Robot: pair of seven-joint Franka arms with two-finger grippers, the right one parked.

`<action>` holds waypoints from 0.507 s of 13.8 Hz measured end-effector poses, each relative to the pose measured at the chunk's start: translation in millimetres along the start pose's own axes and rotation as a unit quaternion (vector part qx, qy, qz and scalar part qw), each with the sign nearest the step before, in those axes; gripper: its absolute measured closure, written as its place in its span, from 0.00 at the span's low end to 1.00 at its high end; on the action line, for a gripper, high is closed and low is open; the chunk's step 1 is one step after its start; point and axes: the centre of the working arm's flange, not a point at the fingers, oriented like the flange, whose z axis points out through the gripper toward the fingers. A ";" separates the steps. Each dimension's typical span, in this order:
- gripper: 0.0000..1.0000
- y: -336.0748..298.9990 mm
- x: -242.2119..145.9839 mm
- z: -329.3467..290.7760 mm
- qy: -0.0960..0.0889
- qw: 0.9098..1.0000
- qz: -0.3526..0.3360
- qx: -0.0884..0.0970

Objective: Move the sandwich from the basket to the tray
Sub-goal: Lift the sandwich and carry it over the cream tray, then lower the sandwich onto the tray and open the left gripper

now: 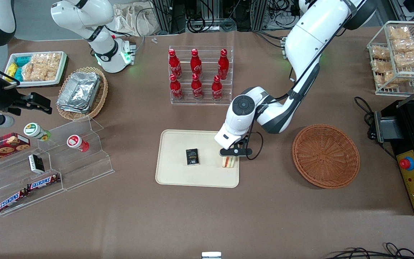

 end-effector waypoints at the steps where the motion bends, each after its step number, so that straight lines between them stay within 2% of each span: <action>1: 0.50 0.8 2.4 1.3 0.001 1.000 -0.001 -0.001; 3: 0.30 2.1 11.7 -8.5 0.011 1.000 -0.004 -0.008; 5: 0.10 -3.0 33.4 -41.7 0.034 0.999 -0.017 -0.015; 6: 0.01 -11.9 45.3 -65.2 0.040 0.999 -0.026 -0.006; 7: 0.00 -23.0 54.8 -91.0 0.038 0.998 -0.037 0.013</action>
